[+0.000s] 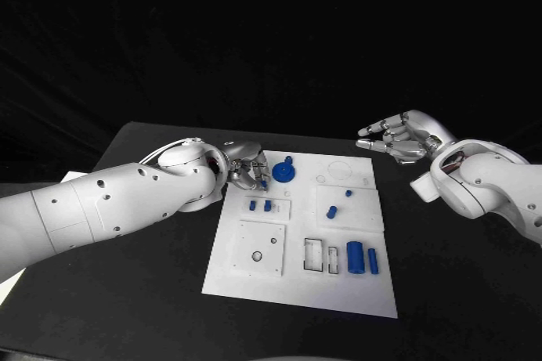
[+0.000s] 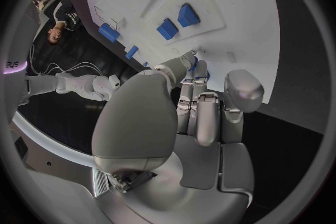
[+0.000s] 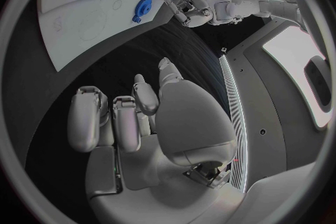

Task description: Assemble the parts on the task board

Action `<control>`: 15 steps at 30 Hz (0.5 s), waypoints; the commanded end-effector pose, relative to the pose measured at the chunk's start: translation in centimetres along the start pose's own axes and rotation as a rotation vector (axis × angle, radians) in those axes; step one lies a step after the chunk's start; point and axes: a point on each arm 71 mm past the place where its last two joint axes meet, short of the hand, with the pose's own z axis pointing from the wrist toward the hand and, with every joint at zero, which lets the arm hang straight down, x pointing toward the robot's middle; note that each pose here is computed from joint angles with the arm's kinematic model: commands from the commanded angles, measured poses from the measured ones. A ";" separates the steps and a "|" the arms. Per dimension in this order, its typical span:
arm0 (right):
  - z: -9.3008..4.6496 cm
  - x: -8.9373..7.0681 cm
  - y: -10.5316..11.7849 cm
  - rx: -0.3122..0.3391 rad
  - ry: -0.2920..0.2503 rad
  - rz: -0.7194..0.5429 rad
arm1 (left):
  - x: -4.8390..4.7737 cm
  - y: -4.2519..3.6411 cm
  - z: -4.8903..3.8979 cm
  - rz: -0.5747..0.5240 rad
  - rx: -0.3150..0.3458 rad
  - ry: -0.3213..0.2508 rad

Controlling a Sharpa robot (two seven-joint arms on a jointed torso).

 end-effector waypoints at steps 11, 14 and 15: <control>0.0 0.1 0.1 -0.012 0.010 0.001 | 0.58 -0.09 0.27 0.021 -0.014 0.044; 0.0 0.1 0.1 -0.013 0.010 0.001 | 0.64 -0.02 0.33 0.023 -0.019 0.048; 0.0 0.1 0.1 -0.013 0.011 0.001 | 0.66 0.01 0.35 0.023 -0.021 0.050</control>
